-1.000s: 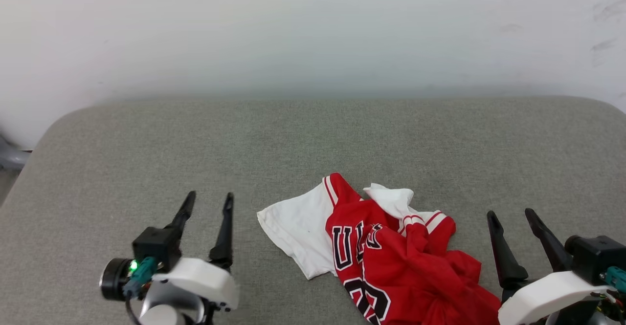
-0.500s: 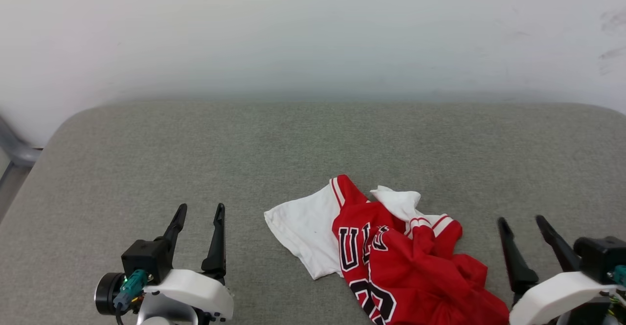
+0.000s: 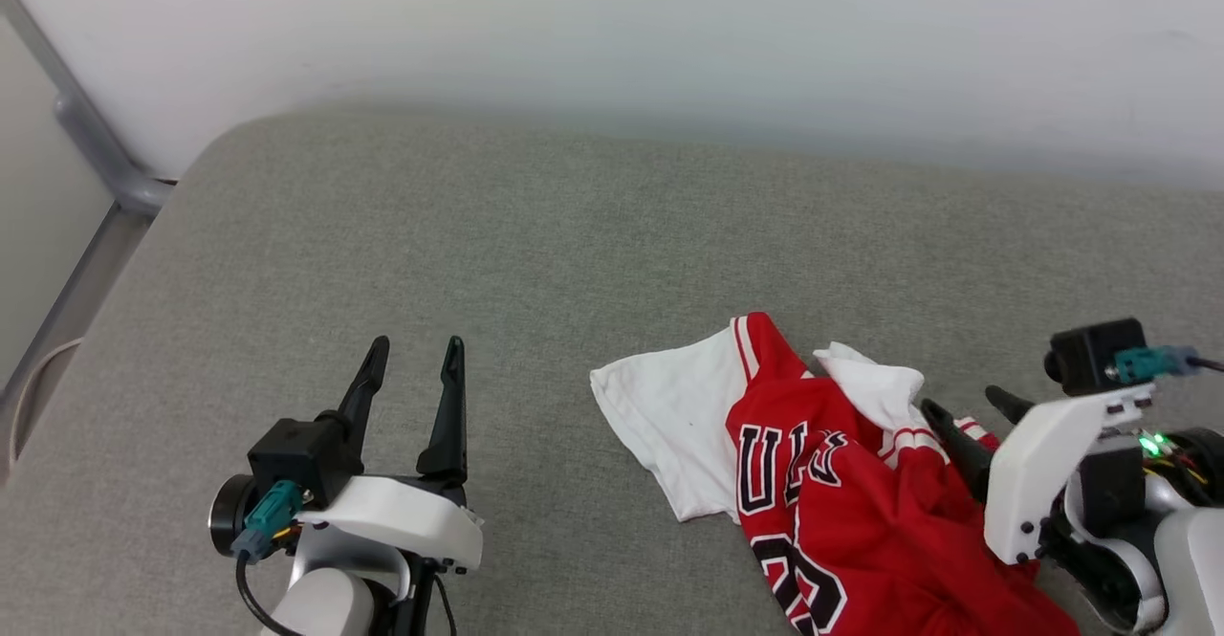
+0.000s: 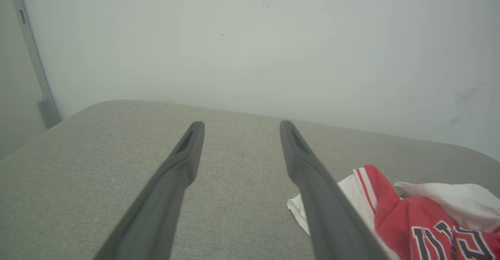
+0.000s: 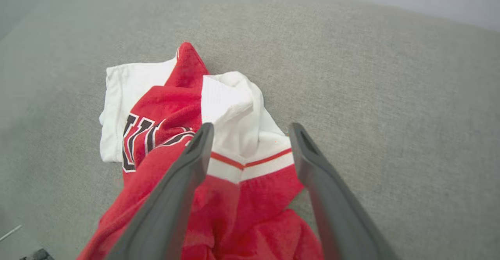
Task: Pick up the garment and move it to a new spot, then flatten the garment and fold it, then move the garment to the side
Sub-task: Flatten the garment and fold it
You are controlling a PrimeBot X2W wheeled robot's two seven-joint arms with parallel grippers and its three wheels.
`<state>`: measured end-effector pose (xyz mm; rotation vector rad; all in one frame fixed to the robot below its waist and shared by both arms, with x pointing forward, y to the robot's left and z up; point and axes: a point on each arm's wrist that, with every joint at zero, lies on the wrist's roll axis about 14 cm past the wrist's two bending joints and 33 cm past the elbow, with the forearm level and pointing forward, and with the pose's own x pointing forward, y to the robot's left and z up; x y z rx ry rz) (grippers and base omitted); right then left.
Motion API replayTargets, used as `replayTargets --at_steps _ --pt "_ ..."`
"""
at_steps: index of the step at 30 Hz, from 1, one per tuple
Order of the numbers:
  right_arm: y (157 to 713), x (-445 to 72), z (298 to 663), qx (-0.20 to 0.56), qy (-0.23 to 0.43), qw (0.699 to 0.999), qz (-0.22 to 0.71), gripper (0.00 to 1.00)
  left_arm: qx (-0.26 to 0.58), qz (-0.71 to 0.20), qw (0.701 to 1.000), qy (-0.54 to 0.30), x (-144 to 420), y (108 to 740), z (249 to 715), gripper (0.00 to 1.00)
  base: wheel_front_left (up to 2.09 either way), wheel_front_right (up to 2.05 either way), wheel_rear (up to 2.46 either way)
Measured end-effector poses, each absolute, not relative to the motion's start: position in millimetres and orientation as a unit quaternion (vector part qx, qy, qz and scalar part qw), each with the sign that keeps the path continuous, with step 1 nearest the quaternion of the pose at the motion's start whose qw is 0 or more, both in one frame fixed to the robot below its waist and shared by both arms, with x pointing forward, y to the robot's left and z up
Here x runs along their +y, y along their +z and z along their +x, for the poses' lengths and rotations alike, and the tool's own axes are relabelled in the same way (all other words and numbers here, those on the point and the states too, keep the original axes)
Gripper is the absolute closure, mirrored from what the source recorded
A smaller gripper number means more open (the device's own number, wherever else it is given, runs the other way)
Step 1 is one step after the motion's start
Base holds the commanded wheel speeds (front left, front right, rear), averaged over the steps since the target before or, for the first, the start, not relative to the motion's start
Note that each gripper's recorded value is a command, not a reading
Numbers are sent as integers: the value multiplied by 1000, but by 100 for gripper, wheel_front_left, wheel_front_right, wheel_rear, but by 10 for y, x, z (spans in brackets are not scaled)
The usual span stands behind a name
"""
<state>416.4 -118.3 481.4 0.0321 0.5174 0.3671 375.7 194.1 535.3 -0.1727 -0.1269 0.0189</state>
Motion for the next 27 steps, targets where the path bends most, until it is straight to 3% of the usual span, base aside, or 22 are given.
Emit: replayTargets --at_steps 6,13,14,15,21,27 --pt "4547 -882 4248 342 247 906 -29 0 -60 -86 994 24 2026 5310 3817 0 0 0 0" --pt "4177 -861 4246 429 268 861 -64 0 -54 -85 994 35 2094 5239 3876 0 0 0 0" --pt "4160 -861 4253 433 269 858 -67 55 -53 -84 994 35 2102 5229 3879 0 0 0 0" --pt "4158 -871 4270 434 268 857 -70 98 -52 -84 994 37 2108 5220 3881 0 0 0 0" --pt "4369 -987 4476 393 252 882 -70 100 -53 -86 994 31 2056 5216 3924 0 0 0 0" --pt "4576 -1497 4607 346 176 921 -25 100 -56 -88 994 13 1942 5229 3967 0 0 0 0"
